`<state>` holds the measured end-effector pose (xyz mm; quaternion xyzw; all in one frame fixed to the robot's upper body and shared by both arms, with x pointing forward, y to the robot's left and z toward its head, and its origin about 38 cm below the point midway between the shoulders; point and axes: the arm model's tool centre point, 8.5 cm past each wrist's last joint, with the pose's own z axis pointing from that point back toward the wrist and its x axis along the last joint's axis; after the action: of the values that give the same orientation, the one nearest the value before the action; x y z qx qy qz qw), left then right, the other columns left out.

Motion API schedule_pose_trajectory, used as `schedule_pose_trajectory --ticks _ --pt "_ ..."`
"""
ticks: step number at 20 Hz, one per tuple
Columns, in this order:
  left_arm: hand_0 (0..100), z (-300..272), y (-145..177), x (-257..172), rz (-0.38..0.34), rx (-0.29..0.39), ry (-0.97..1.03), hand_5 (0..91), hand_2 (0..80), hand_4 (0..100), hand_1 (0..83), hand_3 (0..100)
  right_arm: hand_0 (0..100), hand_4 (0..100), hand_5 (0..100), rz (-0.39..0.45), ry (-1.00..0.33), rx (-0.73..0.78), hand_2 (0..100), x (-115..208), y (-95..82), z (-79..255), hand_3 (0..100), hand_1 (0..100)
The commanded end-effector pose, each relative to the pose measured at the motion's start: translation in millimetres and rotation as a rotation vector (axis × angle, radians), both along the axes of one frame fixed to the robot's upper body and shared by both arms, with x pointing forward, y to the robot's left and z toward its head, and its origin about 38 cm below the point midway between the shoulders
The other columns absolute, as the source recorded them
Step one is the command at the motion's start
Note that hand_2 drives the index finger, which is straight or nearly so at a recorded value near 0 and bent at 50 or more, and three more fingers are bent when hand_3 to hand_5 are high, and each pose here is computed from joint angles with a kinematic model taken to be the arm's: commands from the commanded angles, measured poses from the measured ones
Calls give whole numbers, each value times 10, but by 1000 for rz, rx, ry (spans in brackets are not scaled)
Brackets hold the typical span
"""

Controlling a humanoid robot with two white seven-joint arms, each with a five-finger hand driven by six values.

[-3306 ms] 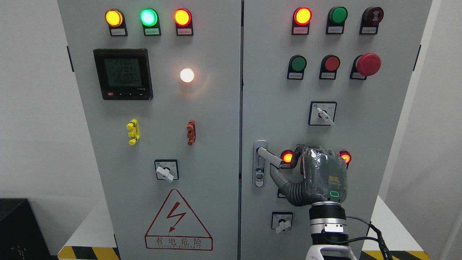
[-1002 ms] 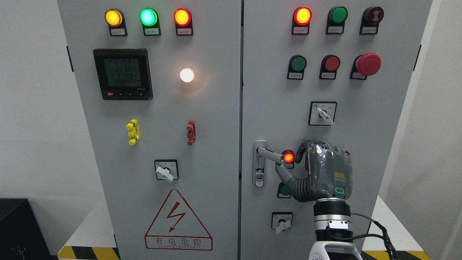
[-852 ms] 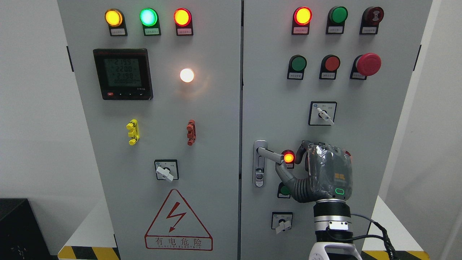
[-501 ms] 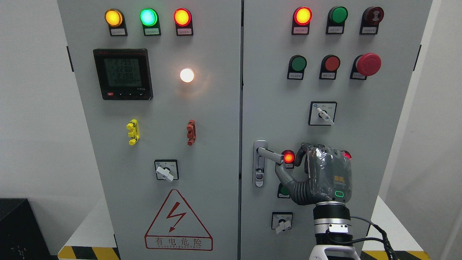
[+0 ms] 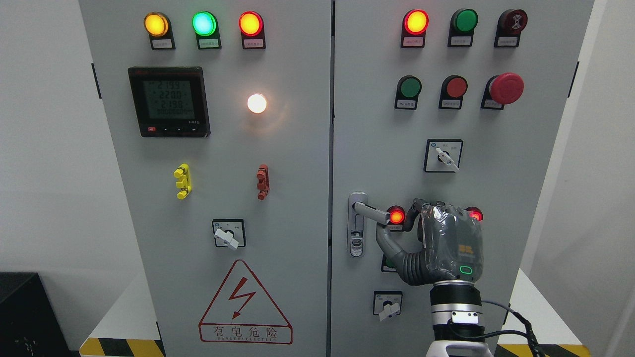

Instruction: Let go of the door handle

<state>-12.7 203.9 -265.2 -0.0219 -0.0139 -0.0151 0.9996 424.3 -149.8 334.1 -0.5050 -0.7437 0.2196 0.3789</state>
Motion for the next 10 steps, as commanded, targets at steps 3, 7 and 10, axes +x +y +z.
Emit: schedule_pose_trajectory --ticks 3,7,10 --pt "0 0 0 1 0 0 -1 0 45 6 0 106 214 799 728 16 -18 -7 716 -115 -15 -5 975 517" --pt "0 0 0 -1 0 0 1 0 44 6 0 106 206 792 720 25 -21 -11 707 -209 -40 -72 966 515" --pt "0 0 0 1 0 0 -1 0 45 6 0 106 197 776 699 28 -8 -18 675 -250 -68 -172 933 509"
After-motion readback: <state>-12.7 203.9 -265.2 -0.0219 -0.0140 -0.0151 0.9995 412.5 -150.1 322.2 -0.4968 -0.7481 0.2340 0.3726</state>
